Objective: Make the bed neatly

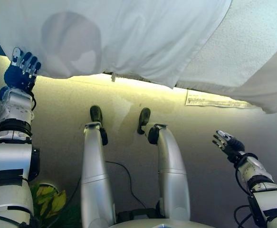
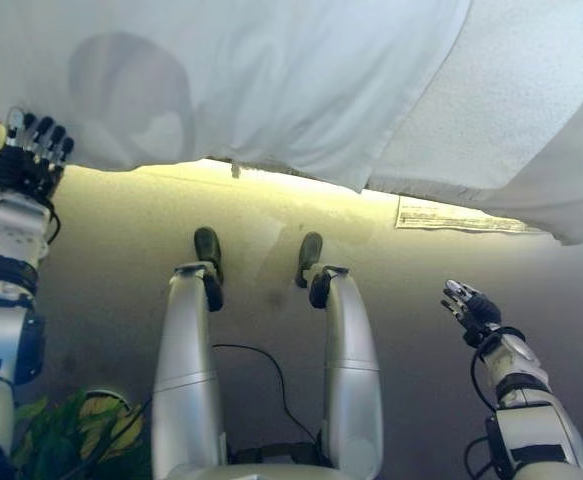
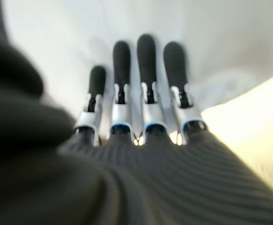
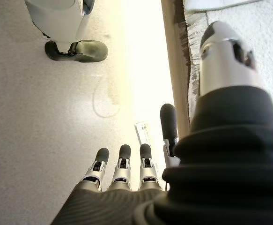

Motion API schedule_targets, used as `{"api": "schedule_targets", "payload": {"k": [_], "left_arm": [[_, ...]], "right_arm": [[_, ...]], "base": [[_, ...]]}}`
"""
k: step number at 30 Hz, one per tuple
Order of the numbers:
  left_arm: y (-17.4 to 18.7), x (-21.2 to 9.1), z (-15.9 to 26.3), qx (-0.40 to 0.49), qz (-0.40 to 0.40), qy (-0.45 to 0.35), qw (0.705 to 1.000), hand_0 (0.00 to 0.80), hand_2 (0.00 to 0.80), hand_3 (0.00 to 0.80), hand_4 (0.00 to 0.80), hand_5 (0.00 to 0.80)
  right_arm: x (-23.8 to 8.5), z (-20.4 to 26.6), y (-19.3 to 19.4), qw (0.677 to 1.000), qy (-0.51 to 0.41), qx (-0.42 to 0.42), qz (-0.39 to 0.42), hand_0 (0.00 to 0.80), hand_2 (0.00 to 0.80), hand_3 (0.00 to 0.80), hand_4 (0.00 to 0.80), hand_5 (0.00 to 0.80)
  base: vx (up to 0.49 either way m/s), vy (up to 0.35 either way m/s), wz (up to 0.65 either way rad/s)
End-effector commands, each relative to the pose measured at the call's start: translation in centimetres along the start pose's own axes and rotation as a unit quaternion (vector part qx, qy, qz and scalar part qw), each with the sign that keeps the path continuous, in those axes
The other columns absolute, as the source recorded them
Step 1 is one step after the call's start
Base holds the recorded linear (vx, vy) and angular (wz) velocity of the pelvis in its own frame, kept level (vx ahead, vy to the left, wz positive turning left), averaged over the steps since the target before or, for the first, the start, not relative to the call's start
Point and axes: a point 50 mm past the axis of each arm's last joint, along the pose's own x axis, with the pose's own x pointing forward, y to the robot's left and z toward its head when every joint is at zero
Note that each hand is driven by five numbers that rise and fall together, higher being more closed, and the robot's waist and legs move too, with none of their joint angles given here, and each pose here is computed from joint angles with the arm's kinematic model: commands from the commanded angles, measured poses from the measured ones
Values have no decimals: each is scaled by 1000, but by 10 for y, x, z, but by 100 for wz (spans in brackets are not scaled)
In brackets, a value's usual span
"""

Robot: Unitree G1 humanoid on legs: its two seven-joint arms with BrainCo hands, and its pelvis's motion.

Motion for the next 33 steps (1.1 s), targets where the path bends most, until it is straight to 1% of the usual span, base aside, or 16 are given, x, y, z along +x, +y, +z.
{"api": "schedule_targets", "payload": {"k": [1,4,8,12,17,20,24,31,33], "left_arm": [[37,-9,12,-38,94,-32,994,0,0,0,0,0],[53,-14,8,-60,138,-8,989,0,0,0,0,0],[72,-22,-1,-81,173,37,981,0,0,0,0,0],[84,-28,-2,-94,198,45,975,0,0,0,0,0],[98,-35,1,-95,220,43,970,0,0,0,0,0],[102,-38,1,-91,211,32,973,0,0,0,0,0],[98,-37,-8,-77,175,25,981,0,0,0,0,0],[101,-49,-52,-61,128,62,988,0,0,0,0,0],[103,-56,-67,-41,112,81,990,0,0,0,0,0]], "right_arm": [[-27,12,-43,998,-23,-12,-64,0,0,0,0,0],[-28,20,-46,997,-31,-16,-67,0,0,0,0,0],[-28,33,-48,996,-39,-25,-73,0,0,0,0,0],[-32,45,-53,995,-42,-34,-84,0,0,0,0,0],[-37,46,-59,995,-46,-36,-86,0,0,0,0,0],[-39,41,-60,996,-41,-36,-77,0,0,0,0,0],[-39,29,-58,997,-33,-30,-66,0,0,0,0,0],[-36,1,-47,999,-19,-22,-46,0,0,0,0,0],[-35,-6,-43,999,-16,-16,-41,0,0,0,0,0]], "base": [[22,41,0],[22,57,2],[11,61,1],[8,31,-1],[-1,-12,5],[10,-44,1],[10,-74,0],[21,-59,-4],[27,-85,-10]]}}
